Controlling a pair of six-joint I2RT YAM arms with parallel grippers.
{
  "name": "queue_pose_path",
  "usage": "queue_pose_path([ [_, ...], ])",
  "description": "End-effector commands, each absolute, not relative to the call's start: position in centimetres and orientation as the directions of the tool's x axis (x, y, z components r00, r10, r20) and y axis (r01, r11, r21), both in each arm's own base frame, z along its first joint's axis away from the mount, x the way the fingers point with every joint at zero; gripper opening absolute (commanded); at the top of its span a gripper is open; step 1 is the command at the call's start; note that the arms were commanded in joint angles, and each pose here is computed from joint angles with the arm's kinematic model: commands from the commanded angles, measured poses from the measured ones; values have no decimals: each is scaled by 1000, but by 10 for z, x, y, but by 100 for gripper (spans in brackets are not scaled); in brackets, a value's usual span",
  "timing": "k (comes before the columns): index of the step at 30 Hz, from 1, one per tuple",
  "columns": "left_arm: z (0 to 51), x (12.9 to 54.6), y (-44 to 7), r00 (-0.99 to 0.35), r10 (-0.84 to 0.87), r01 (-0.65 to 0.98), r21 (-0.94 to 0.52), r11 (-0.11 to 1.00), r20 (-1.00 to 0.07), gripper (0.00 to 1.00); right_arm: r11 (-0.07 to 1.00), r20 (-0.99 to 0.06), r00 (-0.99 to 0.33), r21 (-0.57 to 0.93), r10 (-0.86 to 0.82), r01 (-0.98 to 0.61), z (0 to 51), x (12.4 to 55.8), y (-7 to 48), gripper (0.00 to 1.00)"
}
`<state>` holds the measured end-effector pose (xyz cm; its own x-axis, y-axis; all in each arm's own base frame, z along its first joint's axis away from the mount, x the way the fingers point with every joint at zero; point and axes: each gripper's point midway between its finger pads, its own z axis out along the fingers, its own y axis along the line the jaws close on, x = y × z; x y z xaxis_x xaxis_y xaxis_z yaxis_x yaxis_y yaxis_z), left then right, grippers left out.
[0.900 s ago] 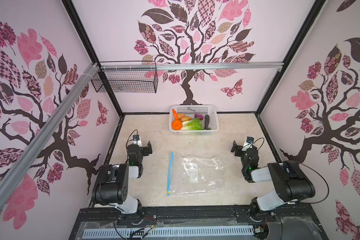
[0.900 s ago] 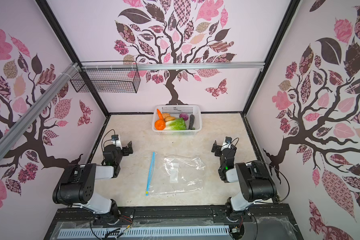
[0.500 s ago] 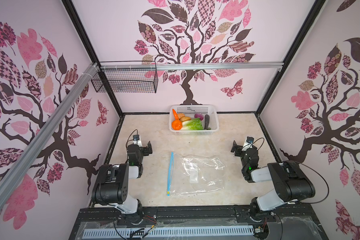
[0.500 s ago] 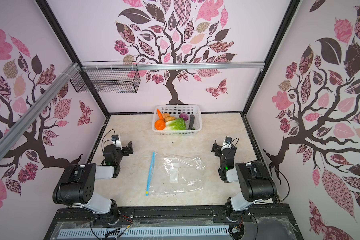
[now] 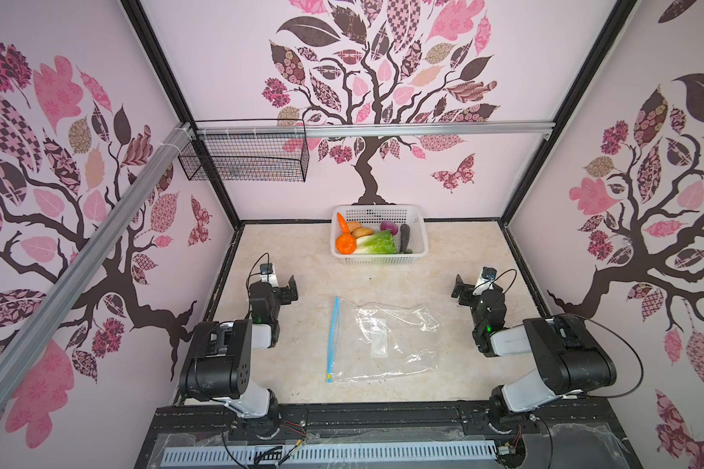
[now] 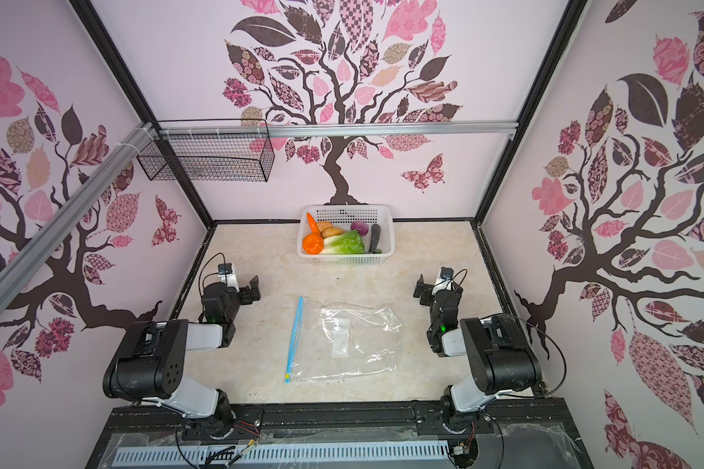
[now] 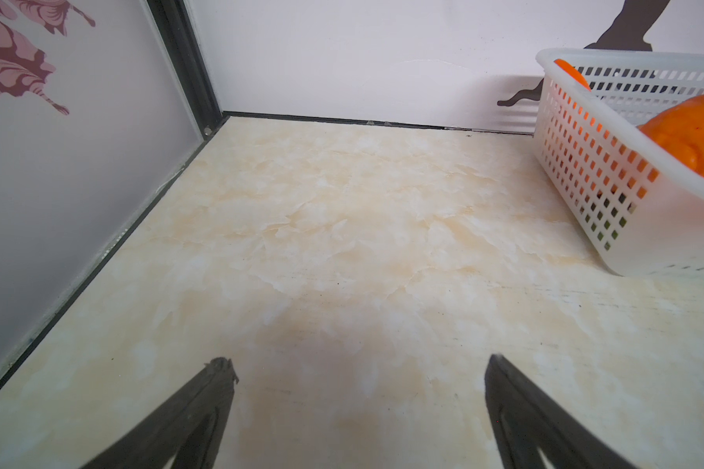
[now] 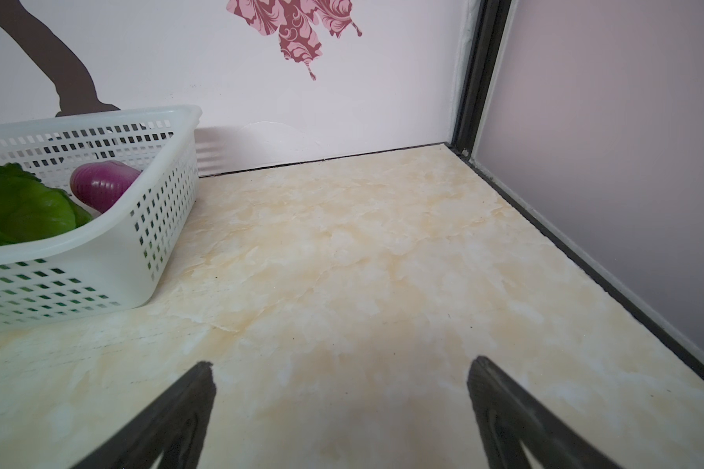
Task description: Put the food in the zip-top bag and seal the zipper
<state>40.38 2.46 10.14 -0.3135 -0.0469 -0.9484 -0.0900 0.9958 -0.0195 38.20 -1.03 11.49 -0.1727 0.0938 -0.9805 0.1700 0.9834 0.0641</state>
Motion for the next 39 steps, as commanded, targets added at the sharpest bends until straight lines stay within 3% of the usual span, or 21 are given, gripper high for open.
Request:
queue_pose_path([
  [1,101,401,24,-302,-34,-97,-4,995,-953,98,983,-984,-159,52,81,173,125,382,-11,99],
  [8,144,390,34,-276,-28,-209,32,977,-961,98,949,-980,-144,92,141,303,157,383,-32,99],
  [12,167,390,35,-268,-132,-258,-61,964,-954,98,897,-943,-42,298,329,326,185,383,-34,99],
  [15,179,391,23,-258,-227,-224,-170,960,-939,98,758,-840,38,507,541,410,185,379,-46,100],
  [20,189,393,-6,-273,-382,-143,-356,924,-883,98,818,-801,-175,546,573,182,194,391,12,100],
  [25,183,383,-40,-324,-415,-109,-402,909,-850,98,886,-813,-355,438,462,151,183,382,71,95],
  [29,165,367,-75,-398,-469,-71,-483,873,-789,98,889,-756,-513,456,405,30,169,372,135,88],
  [36,123,325,-80,-523,-500,-123,-519,846,-690,98,889,-767,-618,392,174,-236,168,333,254,82],
  [39,111,311,-74,-539,-510,-161,-513,843,-670,98,869,-768,-638,358,65,-343,159,307,302,75],
])
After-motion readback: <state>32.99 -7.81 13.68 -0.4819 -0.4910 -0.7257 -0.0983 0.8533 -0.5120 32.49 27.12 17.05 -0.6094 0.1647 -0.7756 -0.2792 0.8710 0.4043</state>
